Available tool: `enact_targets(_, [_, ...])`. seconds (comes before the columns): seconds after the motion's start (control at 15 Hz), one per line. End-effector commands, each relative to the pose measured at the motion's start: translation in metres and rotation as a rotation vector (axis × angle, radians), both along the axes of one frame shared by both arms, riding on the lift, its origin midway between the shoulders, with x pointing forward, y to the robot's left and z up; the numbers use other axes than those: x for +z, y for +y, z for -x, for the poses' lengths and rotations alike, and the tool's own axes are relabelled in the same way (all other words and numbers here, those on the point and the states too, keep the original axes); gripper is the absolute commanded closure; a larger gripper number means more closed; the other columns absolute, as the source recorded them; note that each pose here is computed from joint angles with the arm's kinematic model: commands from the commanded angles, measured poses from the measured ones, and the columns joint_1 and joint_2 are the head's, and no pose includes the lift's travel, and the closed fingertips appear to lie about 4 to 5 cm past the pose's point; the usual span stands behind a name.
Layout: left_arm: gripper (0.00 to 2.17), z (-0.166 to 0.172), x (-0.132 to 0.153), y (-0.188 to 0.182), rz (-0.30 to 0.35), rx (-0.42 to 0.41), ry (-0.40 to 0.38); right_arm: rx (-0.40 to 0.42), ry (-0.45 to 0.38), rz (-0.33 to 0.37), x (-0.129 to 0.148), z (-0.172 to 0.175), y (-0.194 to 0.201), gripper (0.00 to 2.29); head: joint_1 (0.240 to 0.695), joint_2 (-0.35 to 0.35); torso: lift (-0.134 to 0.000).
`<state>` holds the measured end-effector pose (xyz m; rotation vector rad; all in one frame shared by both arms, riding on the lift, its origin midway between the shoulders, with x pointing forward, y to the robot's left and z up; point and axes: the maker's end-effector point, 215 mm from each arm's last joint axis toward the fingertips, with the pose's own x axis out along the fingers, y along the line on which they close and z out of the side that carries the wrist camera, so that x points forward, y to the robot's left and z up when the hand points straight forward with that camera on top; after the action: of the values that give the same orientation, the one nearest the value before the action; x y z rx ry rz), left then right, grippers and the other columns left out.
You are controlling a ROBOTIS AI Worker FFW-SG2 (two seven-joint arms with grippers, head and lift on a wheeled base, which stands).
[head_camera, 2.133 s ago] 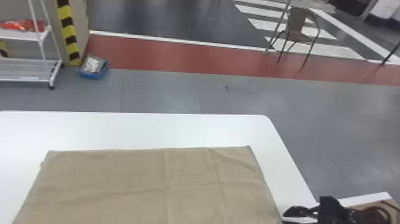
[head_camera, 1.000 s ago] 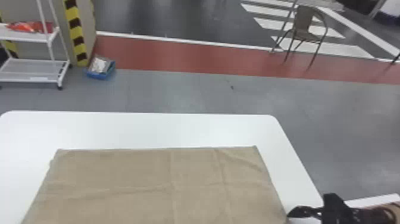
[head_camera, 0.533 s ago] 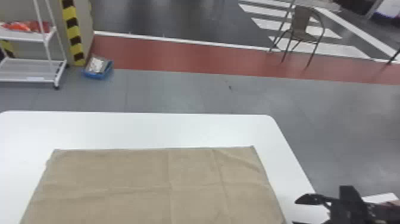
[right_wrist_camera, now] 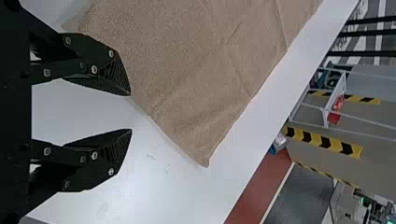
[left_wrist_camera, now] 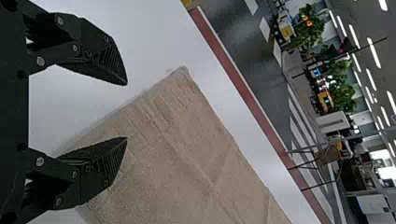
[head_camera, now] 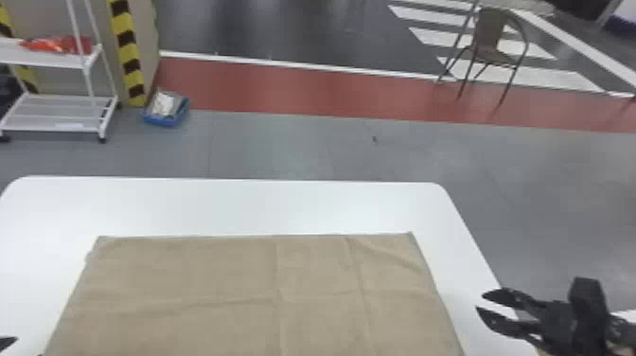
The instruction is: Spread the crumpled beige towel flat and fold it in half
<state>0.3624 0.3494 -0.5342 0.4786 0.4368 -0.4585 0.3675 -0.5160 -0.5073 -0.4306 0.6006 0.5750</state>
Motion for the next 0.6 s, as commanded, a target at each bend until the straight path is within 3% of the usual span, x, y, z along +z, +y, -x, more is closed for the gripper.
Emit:
enact_targets(0.0, [1.67, -0.024, -0.040, -0.011, 0.046, 0.065, 0.126, -0.077, -0.015, -0.043, -0.011, -0.008, 0.006, 1.48, 0.695, -0.258, 0.000])
enact_targets(0.27, [1.66, -0.041, -0.067, -0.036, 0.019, 0.062, 0.193, -0.121, -0.034, -0.045, -0.032, -0.018, 0.026, 1.48, 0.695, -0.262, 0.000])
enact_targets(0.53, [1.66, -0.043, -0.067, -0.035, 0.007, 0.064, 0.189, -0.107, -0.032, -0.057, -0.044, -0.032, 0.050, 1.48, 0.695, -0.239, 0.000])
